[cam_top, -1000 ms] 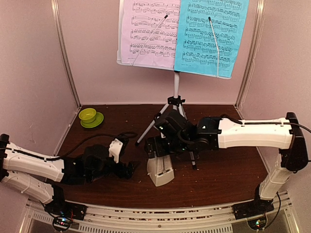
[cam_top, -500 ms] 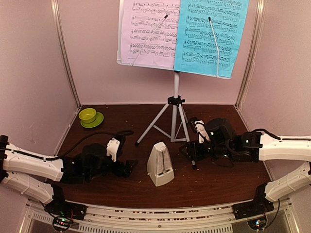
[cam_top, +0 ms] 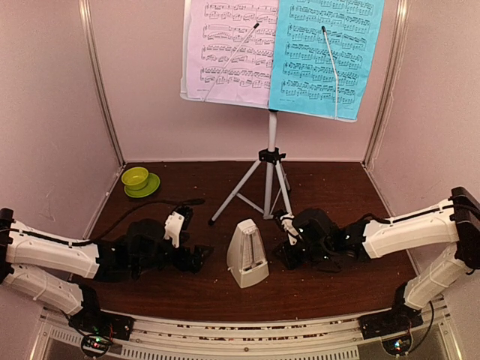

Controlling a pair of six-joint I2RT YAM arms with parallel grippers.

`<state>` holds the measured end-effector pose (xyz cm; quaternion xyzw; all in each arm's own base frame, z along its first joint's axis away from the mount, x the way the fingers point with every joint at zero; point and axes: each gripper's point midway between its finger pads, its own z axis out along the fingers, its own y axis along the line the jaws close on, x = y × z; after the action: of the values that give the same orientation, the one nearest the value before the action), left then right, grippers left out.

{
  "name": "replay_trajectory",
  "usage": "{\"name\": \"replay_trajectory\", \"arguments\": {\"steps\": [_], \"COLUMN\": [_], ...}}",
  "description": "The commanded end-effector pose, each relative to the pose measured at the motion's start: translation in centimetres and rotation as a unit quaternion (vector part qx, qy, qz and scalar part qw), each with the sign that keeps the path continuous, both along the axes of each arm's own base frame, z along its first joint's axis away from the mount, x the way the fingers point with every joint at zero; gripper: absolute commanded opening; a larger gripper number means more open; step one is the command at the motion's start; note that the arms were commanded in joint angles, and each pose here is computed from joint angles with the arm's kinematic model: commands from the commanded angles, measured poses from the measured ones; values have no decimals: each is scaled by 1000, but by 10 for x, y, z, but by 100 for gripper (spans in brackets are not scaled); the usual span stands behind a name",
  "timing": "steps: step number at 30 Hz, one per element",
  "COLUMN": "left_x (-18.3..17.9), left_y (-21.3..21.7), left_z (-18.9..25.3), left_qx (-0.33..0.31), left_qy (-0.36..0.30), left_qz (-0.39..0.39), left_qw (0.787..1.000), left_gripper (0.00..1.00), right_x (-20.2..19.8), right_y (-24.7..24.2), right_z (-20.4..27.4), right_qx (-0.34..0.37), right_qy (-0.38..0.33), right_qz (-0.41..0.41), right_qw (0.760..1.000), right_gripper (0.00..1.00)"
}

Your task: Set up the instrument practice props

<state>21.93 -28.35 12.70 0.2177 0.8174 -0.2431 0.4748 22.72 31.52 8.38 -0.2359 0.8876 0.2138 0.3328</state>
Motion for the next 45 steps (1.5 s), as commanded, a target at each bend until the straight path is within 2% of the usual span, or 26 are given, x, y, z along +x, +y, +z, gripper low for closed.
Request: {"name": "replay_trajectory", "arguments": {"steps": [1,8,13,18,21,26,36,40,45], "left_x": [2,-6,-6,-18,-27,-37,-21,-17,-19], "left_y": [-15,-19,-3,-14,-31,-50,-74,-76,-84], "left_z": [35,67,105,117,110,93,48,38,25], "left_qx": [-48,-82,-110,-99,-79,-40,50,63,69], "left_qy": [-7,6,-9,-3,9,17,32,41,59], "left_qz": [-18,-28,6,-15,-28,-18,38,58,51], "left_qw": [999,996,994,995,996,999,997,996,995], "left_gripper": [95,98,98,98,98,98,97,85,76], "right_x": [-11,-48,-62,-73,-75,-73,-60,-55,-52], "right_y": [29,66,83,109,111,88,33,21,13], "right_z": [2,-5,-1,11,14,23,39,42,41], "right_qx": [51,92,119,144,142,138,138,132,126], "right_qy": [-7,13,19,16,16,-8,-52,-67,-74], "right_qz": [52,118,136,163,167,148,68,46,33], "right_qw": [997,989,983,976,976,979,987,988,989], "right_gripper": [20,20,20,22,22,25,33,40,45]}}
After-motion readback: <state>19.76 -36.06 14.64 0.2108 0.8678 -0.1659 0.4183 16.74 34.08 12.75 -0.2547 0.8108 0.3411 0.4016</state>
